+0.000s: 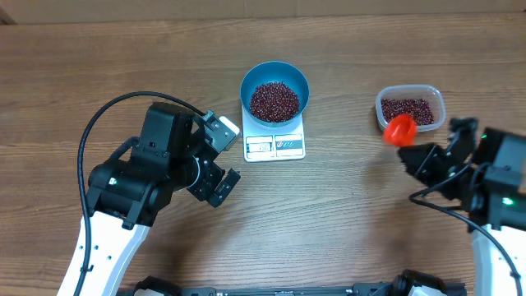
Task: Scoop item into bowl and weigh 150g on scale
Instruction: 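Lower the red scoop onto the table in front of the tub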
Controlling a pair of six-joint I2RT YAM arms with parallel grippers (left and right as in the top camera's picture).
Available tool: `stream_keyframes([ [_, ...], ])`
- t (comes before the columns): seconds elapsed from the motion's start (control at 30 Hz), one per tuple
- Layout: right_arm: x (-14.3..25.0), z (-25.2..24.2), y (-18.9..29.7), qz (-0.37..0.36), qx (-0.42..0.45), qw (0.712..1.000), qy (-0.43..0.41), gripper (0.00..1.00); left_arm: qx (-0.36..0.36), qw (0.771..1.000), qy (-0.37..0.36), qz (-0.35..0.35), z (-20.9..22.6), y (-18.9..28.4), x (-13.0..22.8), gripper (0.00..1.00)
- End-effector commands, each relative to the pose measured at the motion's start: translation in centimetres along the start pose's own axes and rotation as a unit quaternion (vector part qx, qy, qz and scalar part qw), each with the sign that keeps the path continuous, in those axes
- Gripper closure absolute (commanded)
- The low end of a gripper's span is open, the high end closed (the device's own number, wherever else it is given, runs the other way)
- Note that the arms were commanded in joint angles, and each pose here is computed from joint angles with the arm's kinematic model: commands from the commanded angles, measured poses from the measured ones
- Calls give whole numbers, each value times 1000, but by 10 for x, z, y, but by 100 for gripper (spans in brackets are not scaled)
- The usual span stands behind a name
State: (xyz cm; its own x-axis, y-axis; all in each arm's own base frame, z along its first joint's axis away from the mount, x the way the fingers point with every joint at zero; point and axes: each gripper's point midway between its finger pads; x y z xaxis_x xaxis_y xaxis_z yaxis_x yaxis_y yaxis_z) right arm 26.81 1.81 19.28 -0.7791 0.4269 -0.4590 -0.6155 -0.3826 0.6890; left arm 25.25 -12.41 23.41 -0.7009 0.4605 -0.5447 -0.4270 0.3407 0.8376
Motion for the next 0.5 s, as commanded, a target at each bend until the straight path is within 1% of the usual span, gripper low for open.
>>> stream_keyframes([
  [0.0,27,2,-19,32,-58,996,-52,96,-6,1000,-10,-10,2,5,-6,0],
  [0.13,49,1,-38,50,-108,990,-69,96,-6,1000,-10,-10,2,5,-6,0],
  [0.2,61,-8,-50,59,-111,987,-101,96,-6,1000,-10,-10,2,5,-6,0],
  [0.33,84,-17,-65,78,-127,982,-114,96,-6,1000,-10,-10,2,5,-6,0],
  [0.47,94,-24,-74,84,-132,981,-118,96,-6,1000,-10,-10,2,5,-6,0],
])
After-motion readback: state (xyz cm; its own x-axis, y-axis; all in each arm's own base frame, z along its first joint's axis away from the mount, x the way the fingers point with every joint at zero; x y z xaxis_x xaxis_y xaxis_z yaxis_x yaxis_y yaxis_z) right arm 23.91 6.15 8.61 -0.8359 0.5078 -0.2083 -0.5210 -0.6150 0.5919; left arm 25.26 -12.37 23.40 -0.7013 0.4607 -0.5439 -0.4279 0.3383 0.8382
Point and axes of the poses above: each gripper's point midway between its finger pads, its own y axis back along the fingers, its own z axis along the line the jaws close on, x = y × z, and after that the axes turned 7 degrees about y, right-handed
